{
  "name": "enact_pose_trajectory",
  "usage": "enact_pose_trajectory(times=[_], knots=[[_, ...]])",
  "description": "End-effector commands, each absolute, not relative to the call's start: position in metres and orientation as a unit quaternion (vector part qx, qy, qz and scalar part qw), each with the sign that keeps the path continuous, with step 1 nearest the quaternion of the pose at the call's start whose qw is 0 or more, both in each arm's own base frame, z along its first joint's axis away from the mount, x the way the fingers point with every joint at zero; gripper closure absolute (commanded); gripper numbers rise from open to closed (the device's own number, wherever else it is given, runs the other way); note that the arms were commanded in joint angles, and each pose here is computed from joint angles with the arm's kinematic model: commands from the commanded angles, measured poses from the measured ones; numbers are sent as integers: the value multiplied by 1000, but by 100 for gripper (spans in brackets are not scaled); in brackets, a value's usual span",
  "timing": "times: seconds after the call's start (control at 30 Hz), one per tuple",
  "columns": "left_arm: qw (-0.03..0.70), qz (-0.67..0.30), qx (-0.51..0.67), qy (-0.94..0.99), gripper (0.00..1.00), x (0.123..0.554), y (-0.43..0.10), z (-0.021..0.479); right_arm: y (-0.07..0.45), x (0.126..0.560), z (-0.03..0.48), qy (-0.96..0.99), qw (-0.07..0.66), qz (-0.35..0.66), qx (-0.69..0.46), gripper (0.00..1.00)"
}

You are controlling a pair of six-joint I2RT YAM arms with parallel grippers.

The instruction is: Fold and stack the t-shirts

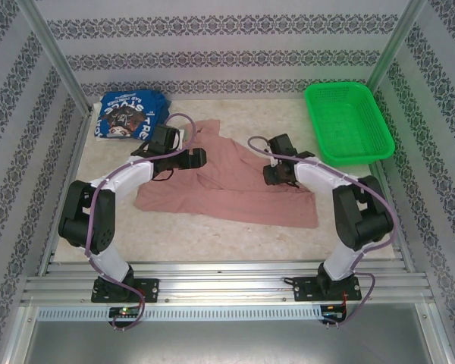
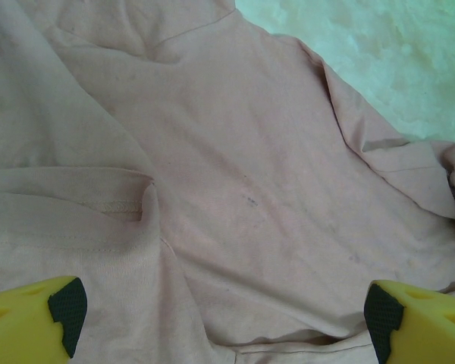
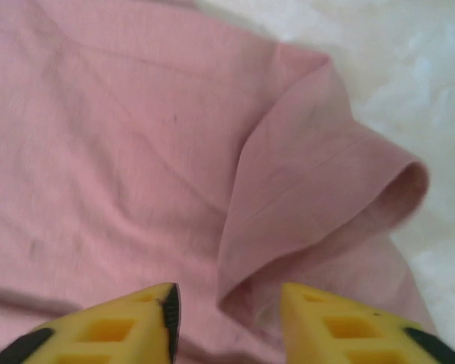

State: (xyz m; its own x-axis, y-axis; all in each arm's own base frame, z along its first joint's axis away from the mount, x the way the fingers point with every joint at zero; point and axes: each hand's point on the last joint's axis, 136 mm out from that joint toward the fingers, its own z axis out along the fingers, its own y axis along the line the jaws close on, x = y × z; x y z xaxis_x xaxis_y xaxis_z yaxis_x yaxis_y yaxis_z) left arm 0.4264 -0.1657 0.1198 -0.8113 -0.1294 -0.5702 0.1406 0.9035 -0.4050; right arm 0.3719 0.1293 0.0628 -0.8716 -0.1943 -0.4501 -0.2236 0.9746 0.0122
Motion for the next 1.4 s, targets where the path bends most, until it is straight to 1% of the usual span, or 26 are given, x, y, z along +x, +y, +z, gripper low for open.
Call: enact_pose_trajectory(times=[0.0,0.13,0.2,0.3,0.37,0.43,0.5,0.63,0.77,0.93,1.17,1.37], knots=[[323,-223,9,920,5,431,-172,127,135,372,99,954,276,76,-92,51],[324,-225,9,919,5,432,-173,128,124,386,120,953,282,103,-38,49],[325,-225,10,919,5,432,-172,129,117,394,121,957,272,102,-22,49],[326,-225,11,918,5,431,-172,131,101,400,106,968,227,99,24,50],[325,-225,12,918,5,430,-172,130,90,399,96,969,201,123,72,50],[325,-225,13,919,5,429,-172,130,85,400,89,961,194,163,111,50],[325,-225,14,919,5,430,-172,130,82,402,82,958,184,178,130,52],[326,-223,12,919,5,430,-172,129,83,414,70,950,173,209,151,54],[327,-220,12,919,5,429,-170,130,80,418,53,948,150,221,174,55],[328,-219,12,919,5,430,-170,130,72,426,40,944,148,220,195,57],[332,-213,12,919,5,431,-168,132,66,433,41,942,160,215,201,58],[332,-214,13,918,5,432,-169,132,68,437,34,942,148,221,206,58]])
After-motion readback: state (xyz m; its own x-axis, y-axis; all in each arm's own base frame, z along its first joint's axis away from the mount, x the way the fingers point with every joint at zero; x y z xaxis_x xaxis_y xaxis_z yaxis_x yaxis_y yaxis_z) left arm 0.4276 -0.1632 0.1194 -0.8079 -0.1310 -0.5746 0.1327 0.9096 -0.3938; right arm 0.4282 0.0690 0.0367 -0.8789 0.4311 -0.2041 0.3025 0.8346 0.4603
